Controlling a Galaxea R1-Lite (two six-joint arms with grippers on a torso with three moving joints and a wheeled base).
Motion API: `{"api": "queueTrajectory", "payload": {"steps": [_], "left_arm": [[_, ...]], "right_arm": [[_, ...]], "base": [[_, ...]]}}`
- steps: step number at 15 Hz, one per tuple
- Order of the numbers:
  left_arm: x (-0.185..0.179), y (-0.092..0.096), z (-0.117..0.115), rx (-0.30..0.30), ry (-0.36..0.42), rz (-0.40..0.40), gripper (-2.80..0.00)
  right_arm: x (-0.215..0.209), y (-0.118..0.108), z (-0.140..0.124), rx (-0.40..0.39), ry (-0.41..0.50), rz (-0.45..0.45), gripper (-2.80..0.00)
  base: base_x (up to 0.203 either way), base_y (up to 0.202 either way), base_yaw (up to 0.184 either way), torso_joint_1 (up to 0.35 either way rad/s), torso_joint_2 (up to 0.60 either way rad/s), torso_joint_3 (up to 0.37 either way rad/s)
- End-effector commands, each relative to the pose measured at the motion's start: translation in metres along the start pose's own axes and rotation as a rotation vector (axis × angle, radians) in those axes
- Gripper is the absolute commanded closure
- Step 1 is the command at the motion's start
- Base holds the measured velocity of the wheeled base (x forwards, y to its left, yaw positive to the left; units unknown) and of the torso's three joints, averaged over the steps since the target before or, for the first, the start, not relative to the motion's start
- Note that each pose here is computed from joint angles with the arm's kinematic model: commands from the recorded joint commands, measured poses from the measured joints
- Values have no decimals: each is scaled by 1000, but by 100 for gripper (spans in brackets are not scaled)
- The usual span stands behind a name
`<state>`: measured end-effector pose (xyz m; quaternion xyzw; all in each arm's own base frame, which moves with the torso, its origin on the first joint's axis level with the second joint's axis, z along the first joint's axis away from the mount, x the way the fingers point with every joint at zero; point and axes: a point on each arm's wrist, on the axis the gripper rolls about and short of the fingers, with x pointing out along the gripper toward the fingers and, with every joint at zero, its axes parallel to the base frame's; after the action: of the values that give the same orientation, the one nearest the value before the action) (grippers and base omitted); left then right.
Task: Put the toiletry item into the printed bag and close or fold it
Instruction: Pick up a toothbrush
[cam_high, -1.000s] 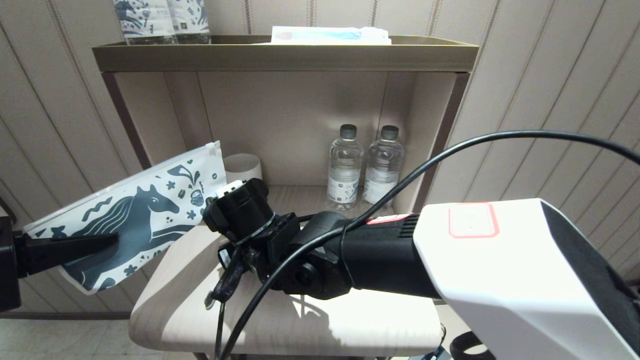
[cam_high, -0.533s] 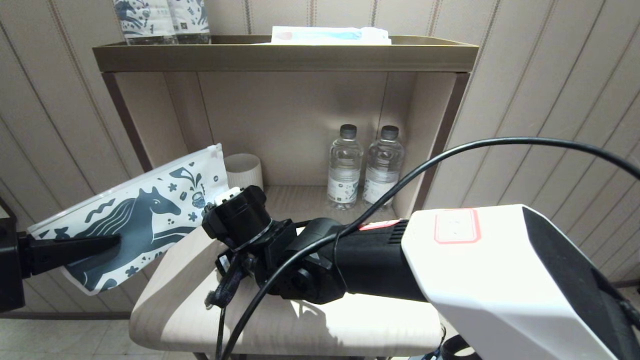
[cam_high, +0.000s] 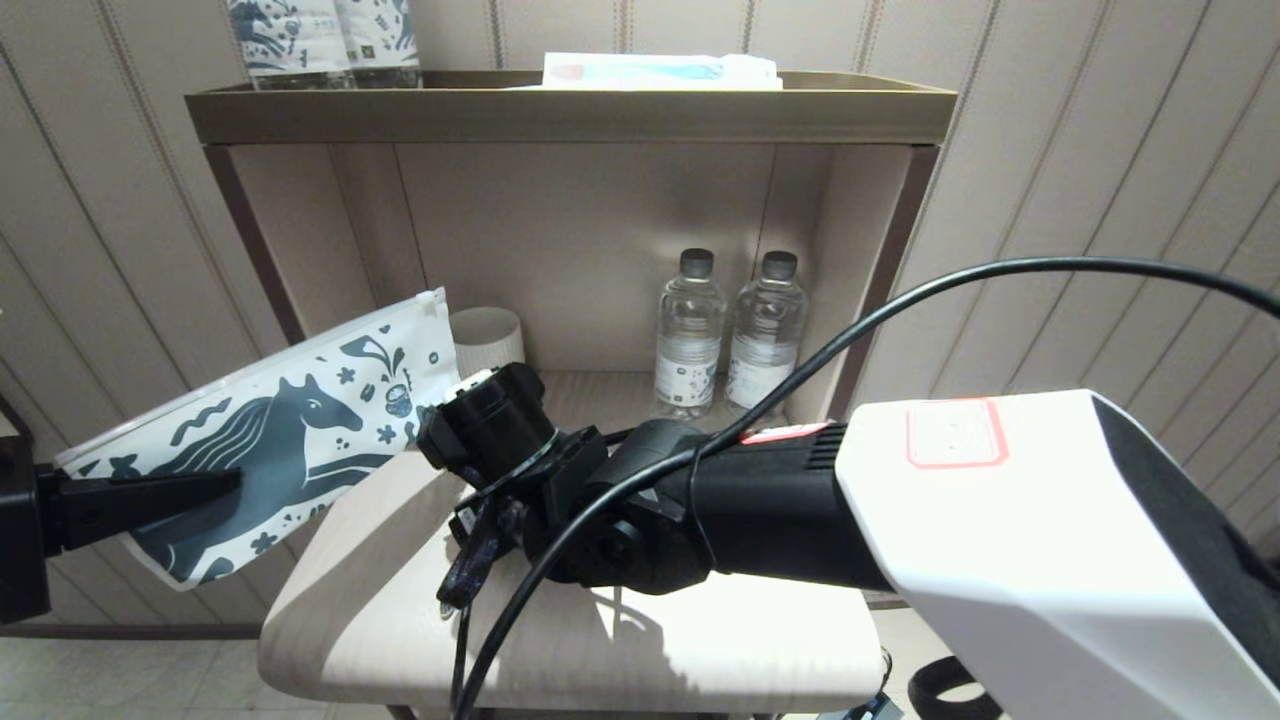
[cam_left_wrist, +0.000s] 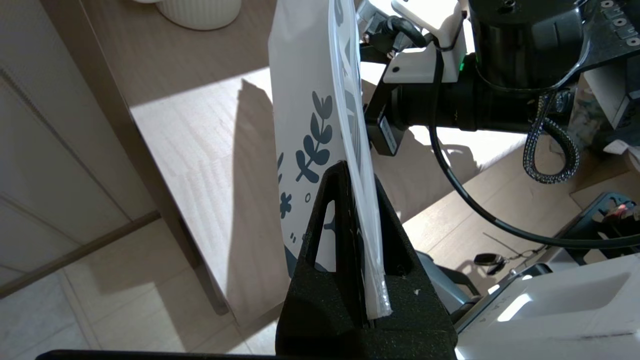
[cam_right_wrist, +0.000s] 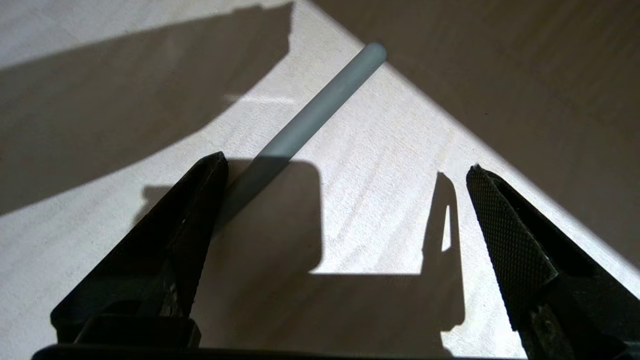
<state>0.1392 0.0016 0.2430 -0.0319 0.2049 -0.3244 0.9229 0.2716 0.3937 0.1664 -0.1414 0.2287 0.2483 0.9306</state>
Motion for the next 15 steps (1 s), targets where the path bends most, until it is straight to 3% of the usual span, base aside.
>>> {"api": "queueTrajectory", "payload": {"steps": [1, 10, 15], "left_arm": [[0, 0, 0, -2, 2, -4, 0], [2, 1, -4, -14, 13, -6, 0], [1, 0, -4, -13, 7, -31, 0]], "right_arm": [[-2, -7, 2, 6, 1, -12, -280], [-3, -18, 2, 13, 7, -44, -280], [-5, -38, 3, 22, 31, -93, -280]], "base": [[0, 0, 0, 0, 0, 0], [0, 0, 0, 0, 0, 0], [0, 0, 0, 0, 0, 0]]}}
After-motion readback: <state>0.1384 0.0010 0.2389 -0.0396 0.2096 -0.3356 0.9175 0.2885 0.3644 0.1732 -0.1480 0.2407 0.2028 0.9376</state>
